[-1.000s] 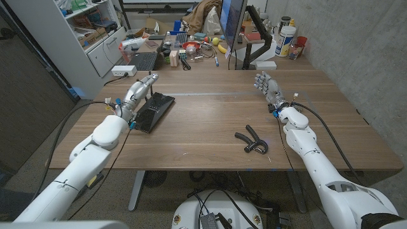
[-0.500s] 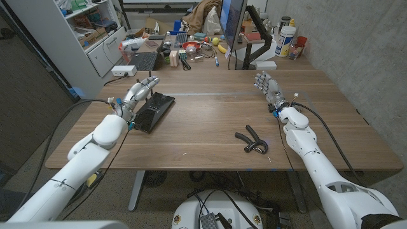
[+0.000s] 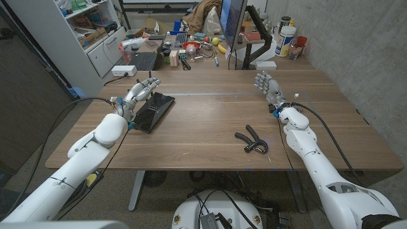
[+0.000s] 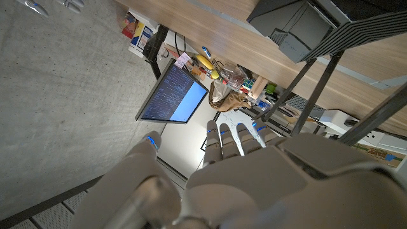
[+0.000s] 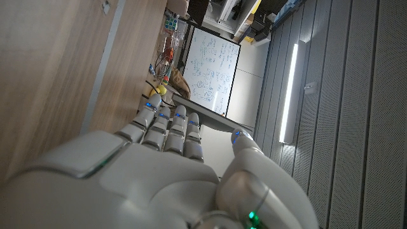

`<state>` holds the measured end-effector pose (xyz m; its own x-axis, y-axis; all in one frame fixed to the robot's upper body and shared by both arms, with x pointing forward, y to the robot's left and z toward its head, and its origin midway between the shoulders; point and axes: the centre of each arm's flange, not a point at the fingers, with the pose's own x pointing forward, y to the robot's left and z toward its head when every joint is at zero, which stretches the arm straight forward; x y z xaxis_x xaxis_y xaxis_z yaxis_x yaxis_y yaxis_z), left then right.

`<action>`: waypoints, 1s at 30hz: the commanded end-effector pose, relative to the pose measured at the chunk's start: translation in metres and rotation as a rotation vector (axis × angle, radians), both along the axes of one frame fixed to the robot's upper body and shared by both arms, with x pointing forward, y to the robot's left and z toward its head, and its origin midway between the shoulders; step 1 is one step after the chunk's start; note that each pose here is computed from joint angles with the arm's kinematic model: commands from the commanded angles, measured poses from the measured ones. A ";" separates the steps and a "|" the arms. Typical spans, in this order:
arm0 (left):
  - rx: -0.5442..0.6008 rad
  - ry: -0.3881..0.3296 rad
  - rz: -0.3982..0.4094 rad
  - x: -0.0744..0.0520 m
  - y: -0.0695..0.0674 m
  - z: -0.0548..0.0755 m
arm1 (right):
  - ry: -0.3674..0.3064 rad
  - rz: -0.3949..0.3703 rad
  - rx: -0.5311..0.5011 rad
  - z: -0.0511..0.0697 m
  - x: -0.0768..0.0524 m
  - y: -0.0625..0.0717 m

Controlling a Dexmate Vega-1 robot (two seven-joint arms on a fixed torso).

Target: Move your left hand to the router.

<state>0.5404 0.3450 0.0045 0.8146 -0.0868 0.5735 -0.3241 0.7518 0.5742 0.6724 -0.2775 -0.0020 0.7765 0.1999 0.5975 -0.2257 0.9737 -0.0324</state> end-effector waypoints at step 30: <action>0.240 -0.014 0.242 -0.002 0.007 0.003 | -0.008 -0.002 -0.006 0.002 -0.004 -0.001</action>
